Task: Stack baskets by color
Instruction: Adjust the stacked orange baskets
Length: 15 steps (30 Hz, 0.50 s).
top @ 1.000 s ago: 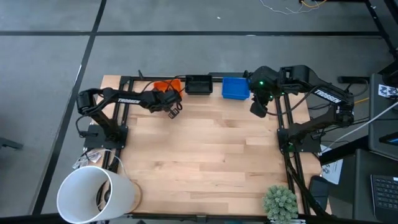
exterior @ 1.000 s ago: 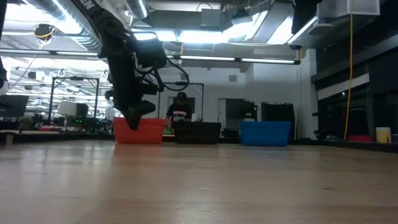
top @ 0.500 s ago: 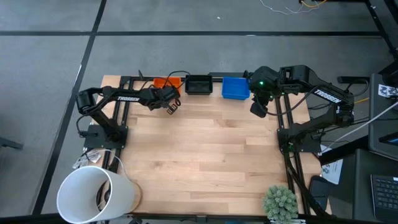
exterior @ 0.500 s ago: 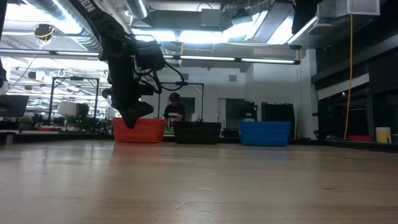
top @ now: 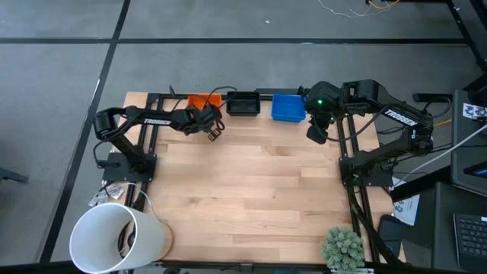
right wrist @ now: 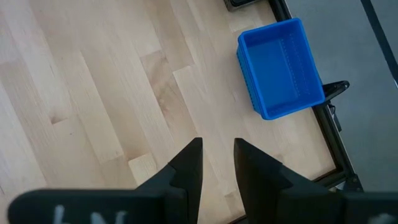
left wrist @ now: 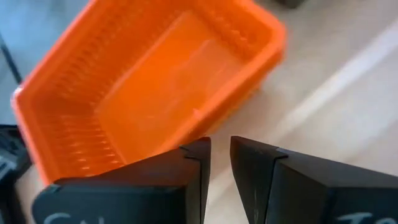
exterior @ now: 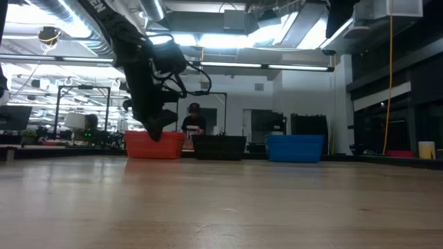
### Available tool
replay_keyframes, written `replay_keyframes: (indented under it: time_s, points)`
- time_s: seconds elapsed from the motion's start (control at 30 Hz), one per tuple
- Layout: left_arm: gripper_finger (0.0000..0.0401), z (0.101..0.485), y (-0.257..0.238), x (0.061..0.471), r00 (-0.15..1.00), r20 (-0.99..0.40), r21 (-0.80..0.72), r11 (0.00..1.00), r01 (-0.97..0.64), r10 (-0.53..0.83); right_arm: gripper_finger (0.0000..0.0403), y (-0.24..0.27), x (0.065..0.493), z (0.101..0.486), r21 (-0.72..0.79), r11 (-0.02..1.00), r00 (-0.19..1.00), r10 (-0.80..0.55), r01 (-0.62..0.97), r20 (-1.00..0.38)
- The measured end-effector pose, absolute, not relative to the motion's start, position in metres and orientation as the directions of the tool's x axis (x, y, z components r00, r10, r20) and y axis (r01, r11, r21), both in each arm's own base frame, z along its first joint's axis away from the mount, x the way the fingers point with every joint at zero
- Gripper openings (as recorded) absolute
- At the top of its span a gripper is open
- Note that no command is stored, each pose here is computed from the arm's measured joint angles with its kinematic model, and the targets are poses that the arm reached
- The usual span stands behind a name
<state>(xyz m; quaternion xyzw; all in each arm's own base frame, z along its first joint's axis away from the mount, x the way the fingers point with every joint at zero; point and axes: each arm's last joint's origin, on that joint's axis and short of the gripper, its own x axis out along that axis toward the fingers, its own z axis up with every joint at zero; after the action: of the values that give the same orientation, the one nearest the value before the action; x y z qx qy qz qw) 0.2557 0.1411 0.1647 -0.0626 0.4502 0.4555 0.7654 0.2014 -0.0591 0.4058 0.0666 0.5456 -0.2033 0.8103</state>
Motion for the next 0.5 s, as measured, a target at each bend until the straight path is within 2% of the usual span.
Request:
replay_keyframes:
  time_s: [0.23, 0.5]
  points:
    - [0.0055, 0.165, 0.152, 0.251, 0.158, -0.738, 0.317, 0.543, -0.778, 0.656, 0.0090, -0.059, 0.201, 0.406, -0.114, 0.908, 0.318, -0.256, 0.402, -0.913]
    - [0.0055, 0.172, 0.153, 0.263, 0.300, -0.695, 0.228, 0.596, -0.770, 0.653, 0.0090, -0.059, 0.201, 0.406, -0.114, 0.908, 0.318, -0.256, 0.403, -0.913]
